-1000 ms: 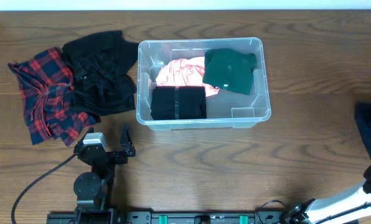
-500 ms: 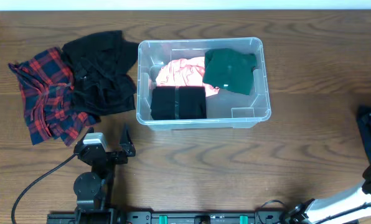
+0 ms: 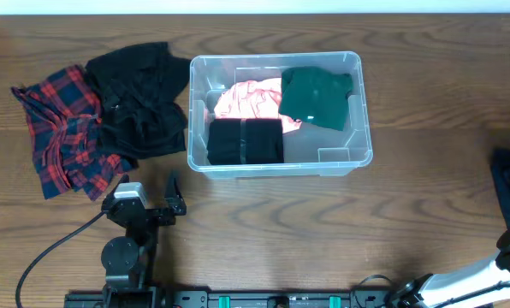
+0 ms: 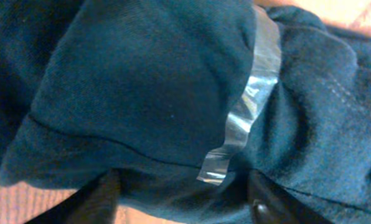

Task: Pack container
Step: 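Grasp the navy garment with the right gripper and lift it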

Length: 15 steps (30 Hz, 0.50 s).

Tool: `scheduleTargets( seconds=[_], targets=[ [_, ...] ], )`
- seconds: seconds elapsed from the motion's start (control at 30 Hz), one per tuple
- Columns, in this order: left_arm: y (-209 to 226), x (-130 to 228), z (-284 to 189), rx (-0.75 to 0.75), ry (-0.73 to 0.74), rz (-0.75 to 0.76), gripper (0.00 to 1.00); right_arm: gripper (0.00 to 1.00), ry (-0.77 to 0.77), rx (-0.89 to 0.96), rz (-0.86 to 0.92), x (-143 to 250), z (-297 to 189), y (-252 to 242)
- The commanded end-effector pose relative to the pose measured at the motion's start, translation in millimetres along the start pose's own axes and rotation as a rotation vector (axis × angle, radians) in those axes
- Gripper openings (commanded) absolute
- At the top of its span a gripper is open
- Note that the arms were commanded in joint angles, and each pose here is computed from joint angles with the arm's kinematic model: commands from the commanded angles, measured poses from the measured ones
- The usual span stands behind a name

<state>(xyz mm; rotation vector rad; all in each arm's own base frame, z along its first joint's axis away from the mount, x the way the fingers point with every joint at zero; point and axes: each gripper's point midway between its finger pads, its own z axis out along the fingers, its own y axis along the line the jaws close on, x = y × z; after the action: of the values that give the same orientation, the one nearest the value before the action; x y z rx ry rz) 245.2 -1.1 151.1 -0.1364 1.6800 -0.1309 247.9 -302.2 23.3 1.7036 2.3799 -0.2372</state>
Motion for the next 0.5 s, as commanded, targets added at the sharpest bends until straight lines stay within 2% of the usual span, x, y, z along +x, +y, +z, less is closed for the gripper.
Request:
scheduleTargets(
  seconds=[0.0, 0.37, 0.47],
  targets=[
    [3.9, 16.3, 1.1, -0.013, 0.051, 0.008, 0.98, 0.54, -0.021, 0.008, 0.018, -3.6, -7.0, -3.8],
    [3.9, 16.3, 1.1, -0.013, 0.051, 0.008, 0.98, 0.52, -0.003, 0.019, 0.016, 15.2, 11.1, -10.0],
    [3.9, 16.3, 1.1, -0.013, 0.051, 0.008, 0.98, 0.44, -0.006, 0.018, 0.016, 19.4, 16.4, -10.9]
  ],
)
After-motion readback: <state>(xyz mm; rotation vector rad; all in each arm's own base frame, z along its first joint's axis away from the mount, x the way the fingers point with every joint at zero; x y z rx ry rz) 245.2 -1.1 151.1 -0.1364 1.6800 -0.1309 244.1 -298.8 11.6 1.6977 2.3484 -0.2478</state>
